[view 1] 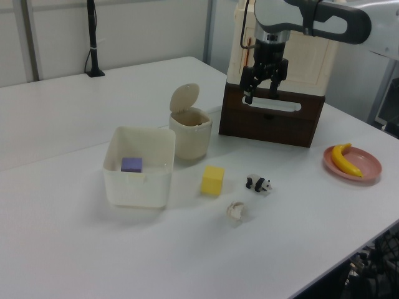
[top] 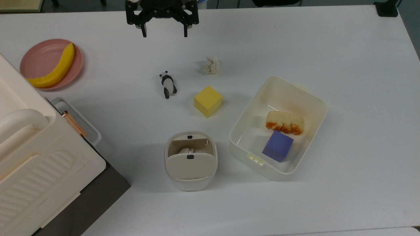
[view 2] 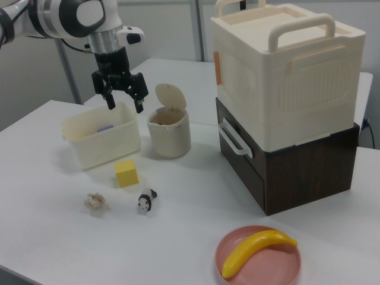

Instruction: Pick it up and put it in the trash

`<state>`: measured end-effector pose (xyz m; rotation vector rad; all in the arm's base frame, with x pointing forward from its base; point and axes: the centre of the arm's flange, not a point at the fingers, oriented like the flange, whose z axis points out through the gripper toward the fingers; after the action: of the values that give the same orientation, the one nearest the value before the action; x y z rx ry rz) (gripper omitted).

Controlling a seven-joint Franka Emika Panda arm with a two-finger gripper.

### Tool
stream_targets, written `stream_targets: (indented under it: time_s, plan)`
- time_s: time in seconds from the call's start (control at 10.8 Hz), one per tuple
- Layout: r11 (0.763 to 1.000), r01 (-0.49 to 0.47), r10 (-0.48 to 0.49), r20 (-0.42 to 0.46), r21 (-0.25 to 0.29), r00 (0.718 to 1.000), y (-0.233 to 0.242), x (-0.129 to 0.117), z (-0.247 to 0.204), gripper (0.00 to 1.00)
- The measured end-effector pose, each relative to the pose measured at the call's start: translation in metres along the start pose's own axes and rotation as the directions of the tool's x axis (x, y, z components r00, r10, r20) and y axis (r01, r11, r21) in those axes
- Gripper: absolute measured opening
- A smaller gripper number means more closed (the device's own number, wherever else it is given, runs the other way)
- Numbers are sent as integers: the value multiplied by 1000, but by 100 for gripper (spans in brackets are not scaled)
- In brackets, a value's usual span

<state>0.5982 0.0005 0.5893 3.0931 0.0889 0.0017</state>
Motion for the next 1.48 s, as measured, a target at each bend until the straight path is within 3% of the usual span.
stream_targets:
  time_s: [0.37,1.48]
  plan:
    - [998,-29,29,0,59,1000,9,-1,1,100]
    - [998,-27,24,39,65,999,7,-1,16,100]
